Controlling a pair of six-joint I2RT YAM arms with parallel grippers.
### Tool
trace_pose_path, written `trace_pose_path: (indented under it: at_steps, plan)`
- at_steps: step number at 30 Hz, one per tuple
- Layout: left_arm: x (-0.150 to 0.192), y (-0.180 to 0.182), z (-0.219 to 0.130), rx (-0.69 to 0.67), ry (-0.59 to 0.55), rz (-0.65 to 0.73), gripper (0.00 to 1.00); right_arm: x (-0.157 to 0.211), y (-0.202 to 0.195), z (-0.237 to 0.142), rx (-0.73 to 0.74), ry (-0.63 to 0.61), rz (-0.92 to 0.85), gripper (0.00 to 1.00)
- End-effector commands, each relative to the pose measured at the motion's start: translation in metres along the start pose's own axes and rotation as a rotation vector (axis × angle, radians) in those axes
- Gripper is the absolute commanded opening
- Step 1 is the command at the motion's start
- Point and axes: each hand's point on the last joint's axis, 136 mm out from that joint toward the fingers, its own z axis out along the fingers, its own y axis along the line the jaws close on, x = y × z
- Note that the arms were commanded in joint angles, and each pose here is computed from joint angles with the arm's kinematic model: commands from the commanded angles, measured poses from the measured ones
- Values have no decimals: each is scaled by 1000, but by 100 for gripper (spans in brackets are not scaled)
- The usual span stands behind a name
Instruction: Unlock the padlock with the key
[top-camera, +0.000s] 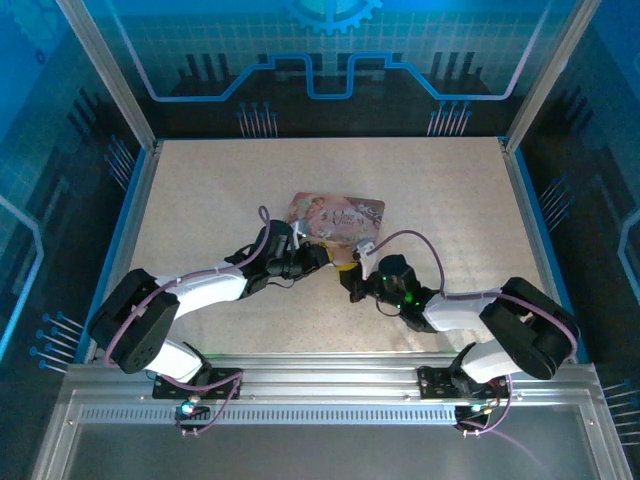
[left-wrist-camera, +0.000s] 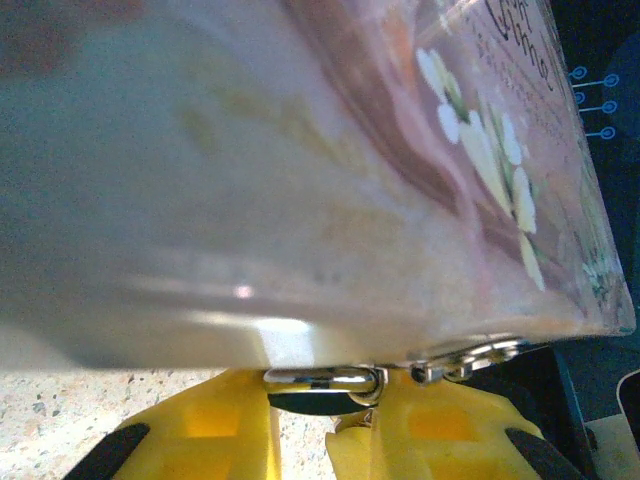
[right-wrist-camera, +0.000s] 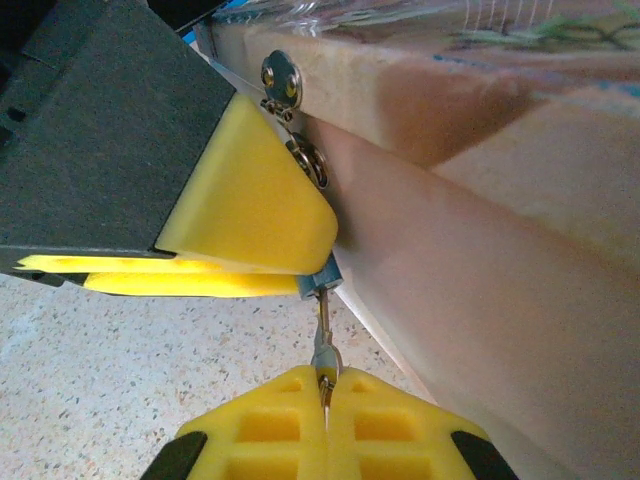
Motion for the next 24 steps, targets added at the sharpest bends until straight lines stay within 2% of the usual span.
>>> trace_pose_path:
  at_steps: [1,24]
  plan:
    - [4,-32,-8,108,15,5,10,-21,15,2,-40,-92,-45,3]
    - [15,-46,-19,123,77,14,10,-51,12,13,-88,-172,-171,3]
